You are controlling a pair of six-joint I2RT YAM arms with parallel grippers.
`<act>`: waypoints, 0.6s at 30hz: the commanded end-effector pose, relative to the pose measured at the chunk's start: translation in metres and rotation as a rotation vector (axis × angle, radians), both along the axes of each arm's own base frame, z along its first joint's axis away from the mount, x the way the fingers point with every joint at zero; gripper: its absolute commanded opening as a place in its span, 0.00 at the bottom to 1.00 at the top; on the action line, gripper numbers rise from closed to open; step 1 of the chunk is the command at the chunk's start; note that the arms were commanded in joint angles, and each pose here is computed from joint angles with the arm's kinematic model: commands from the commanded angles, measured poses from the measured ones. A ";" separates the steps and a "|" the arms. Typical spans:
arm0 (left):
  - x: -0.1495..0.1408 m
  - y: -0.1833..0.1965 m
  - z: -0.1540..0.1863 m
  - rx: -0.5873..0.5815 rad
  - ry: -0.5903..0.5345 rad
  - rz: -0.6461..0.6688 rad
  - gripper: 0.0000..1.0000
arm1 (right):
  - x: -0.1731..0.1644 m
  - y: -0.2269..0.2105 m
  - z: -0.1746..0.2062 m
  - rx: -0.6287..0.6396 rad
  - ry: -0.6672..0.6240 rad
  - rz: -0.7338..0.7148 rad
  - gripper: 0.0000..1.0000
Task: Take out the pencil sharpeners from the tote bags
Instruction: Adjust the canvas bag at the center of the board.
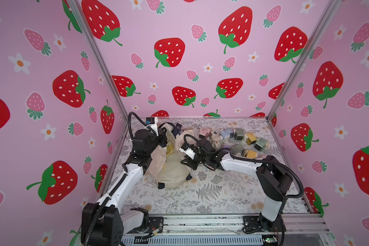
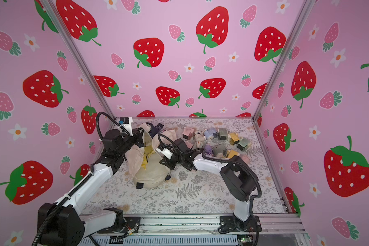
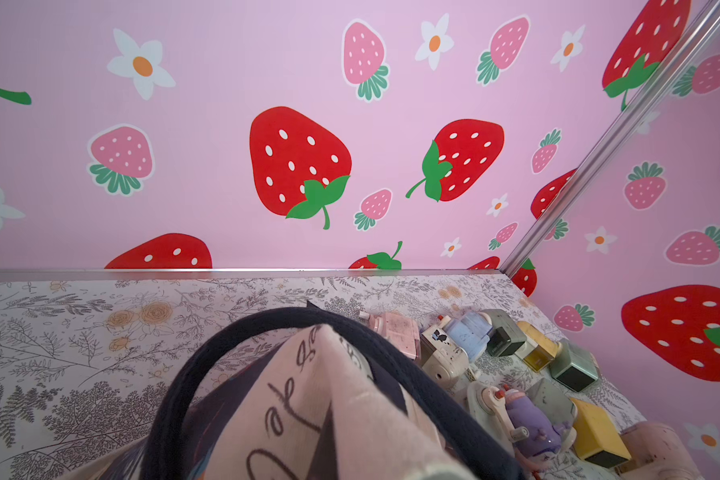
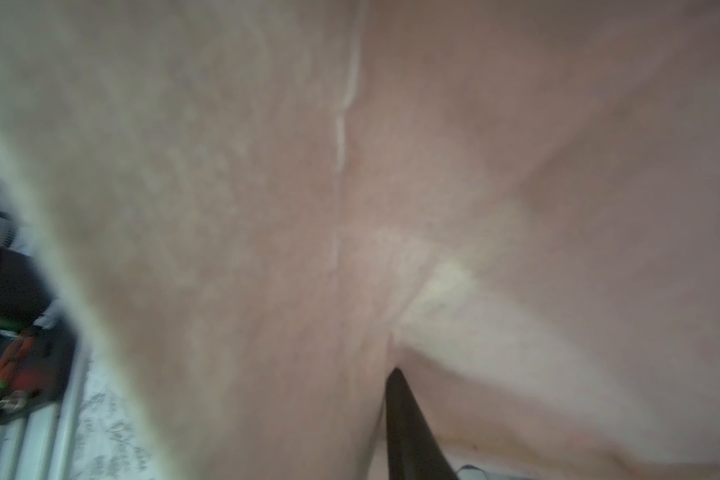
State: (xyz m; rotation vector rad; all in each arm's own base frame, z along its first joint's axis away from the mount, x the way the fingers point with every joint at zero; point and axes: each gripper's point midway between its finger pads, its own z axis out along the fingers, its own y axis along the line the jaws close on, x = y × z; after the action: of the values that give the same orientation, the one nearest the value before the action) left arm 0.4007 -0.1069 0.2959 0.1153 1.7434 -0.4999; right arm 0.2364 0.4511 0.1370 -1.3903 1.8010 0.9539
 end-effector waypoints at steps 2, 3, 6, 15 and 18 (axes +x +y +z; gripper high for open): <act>-0.004 -0.008 0.048 -0.036 -0.157 -0.042 0.00 | -0.012 -0.003 0.024 0.058 -0.069 0.091 0.40; -0.004 -0.008 0.048 -0.037 -0.158 -0.042 0.00 | -0.010 -0.005 0.024 0.055 -0.074 0.078 0.43; -0.003 -0.009 0.047 -0.036 -0.157 -0.042 0.00 | -0.005 -0.012 0.027 0.050 -0.105 0.030 0.64; -0.001 -0.009 0.045 -0.032 -0.151 -0.042 0.00 | -0.017 -0.045 0.065 0.115 -0.164 -0.079 0.81; -0.001 -0.009 0.047 -0.036 -0.153 -0.044 0.00 | -0.046 -0.044 0.076 0.152 -0.169 -0.023 0.80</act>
State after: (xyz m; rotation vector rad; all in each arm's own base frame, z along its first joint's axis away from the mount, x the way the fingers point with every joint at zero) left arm 0.4010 -0.1100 0.2936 0.1220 1.7494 -0.5147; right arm 0.2118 0.4020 0.1955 -1.2962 1.6646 0.8749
